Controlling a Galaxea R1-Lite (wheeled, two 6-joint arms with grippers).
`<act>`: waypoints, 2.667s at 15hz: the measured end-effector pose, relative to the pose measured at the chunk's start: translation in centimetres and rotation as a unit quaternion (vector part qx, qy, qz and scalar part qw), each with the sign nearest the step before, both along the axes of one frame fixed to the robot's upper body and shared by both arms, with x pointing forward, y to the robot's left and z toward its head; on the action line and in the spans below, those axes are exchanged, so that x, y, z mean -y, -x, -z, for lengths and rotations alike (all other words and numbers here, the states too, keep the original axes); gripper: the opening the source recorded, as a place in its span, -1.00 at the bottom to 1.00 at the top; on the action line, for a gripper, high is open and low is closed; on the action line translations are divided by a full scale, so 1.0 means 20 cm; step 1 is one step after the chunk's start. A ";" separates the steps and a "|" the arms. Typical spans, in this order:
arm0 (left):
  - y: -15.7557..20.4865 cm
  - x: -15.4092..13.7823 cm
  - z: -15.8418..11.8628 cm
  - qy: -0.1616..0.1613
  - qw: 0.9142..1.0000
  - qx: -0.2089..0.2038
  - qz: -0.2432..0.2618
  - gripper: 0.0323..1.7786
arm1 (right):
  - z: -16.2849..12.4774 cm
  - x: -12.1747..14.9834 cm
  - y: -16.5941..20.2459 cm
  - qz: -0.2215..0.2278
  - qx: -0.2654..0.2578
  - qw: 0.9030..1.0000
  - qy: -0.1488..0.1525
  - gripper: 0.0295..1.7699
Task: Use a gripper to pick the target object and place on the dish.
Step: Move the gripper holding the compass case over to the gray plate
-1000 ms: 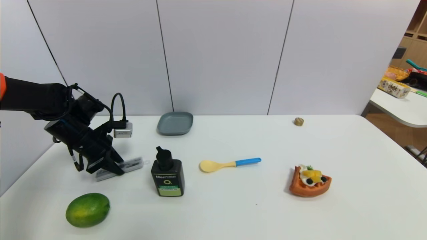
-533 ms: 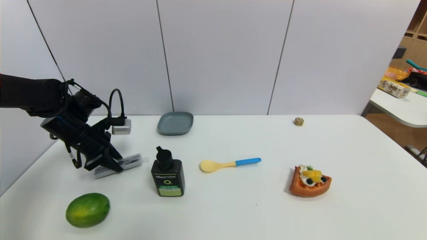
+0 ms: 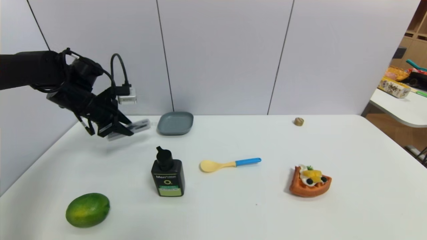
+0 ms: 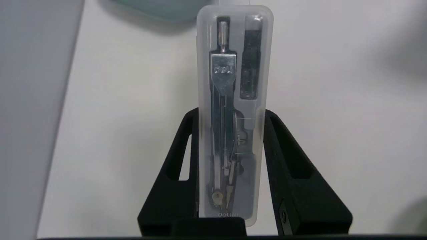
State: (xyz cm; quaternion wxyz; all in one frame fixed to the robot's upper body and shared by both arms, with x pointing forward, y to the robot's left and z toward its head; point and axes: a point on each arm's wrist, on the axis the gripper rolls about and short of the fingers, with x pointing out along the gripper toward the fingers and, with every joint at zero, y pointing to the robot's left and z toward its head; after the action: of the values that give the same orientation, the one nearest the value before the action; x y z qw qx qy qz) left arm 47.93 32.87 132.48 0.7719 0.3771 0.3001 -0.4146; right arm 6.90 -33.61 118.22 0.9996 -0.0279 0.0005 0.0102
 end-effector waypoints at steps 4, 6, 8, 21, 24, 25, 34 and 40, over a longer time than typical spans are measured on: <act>-0.19 0.12 0.07 0.039 0.997 0.067 0.023 -0.36 | 0.00 0.00 0.00 0.000 0.000 1.000 0.000 0.93; -0.27 0.17 0.12 0.047 0.994 0.098 0.034 -0.36 | 0.00 0.00 0.00 0.000 0.000 1.000 0.000 0.93; -0.32 0.21 0.16 0.058 0.990 0.116 0.049 -0.36 | 0.00 0.00 0.00 0.000 0.000 1.000 0.000 0.93; -0.43 0.37 0.26 0.069 0.978 0.176 0.088 -0.36 | 0.00 0.00 0.00 0.000 0.000 1.000 0.000 0.93; -0.43 0.39 0.27 0.070 0.978 0.173 0.092 -0.36 | 0.00 0.00 0.00 0.000 0.000 1.000 0.000 0.93; -0.43 0.40 0.27 0.070 0.978 0.172 0.093 -0.36 | 0.00 0.00 0.00 0.000 0.000 1.000 0.000 0.93; -0.43 0.41 0.30 0.070 0.979 0.165 0.095 -0.36 | 0.00 0.00 0.00 0.000 0.000 1.000 0.000 0.93; -0.43 0.43 0.31 0.069 0.980 0.156 0.099 0.31 | 0.00 0.00 0.00 0.000 0.000 1.000 0.000 0.93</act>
State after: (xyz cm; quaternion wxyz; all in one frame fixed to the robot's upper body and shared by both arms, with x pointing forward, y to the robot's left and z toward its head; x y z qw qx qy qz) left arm 56.49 24.32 126.22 0.7887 0.4106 0.1077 -0.4448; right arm 6.90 -33.61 118.21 0.9996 -0.0281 0.0007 0.0102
